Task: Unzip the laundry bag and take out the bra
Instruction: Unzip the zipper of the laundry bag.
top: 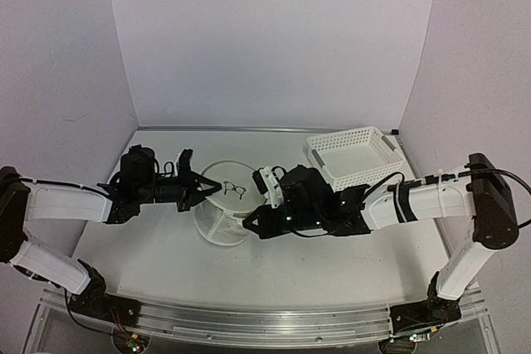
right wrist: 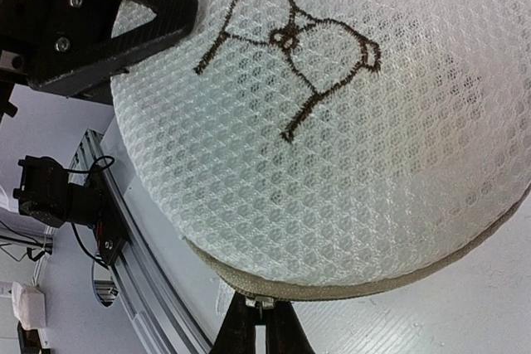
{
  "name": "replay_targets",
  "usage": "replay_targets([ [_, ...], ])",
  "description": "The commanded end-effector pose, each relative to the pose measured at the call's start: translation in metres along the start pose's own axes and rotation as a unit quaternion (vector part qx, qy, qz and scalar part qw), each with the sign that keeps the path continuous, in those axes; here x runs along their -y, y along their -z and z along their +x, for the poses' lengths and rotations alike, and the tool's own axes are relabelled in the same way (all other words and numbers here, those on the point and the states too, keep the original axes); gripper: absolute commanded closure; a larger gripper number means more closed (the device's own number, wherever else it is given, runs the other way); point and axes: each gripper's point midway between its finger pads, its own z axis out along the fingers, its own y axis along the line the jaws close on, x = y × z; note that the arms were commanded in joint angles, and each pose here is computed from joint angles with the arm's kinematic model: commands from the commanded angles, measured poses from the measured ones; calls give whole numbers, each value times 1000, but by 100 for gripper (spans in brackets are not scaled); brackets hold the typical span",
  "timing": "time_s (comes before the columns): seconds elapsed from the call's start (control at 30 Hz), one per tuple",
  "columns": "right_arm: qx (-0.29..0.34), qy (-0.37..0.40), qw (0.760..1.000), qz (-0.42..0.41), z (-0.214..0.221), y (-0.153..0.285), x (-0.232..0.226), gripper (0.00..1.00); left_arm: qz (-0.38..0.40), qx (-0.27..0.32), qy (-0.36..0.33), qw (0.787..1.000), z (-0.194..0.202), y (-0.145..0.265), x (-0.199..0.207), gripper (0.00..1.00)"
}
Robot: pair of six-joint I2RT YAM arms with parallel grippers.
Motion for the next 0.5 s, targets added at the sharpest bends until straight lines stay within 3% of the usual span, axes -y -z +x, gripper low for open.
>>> replay_targets([
  [0.0,8,36,999,-31,-11,20,-13,100,56,-26,-71,996,-2,-1,41,100],
  [0.47,-22,83,996,1,5,32,13,100,93,-105,-122,983,20,-5,49,100],
])
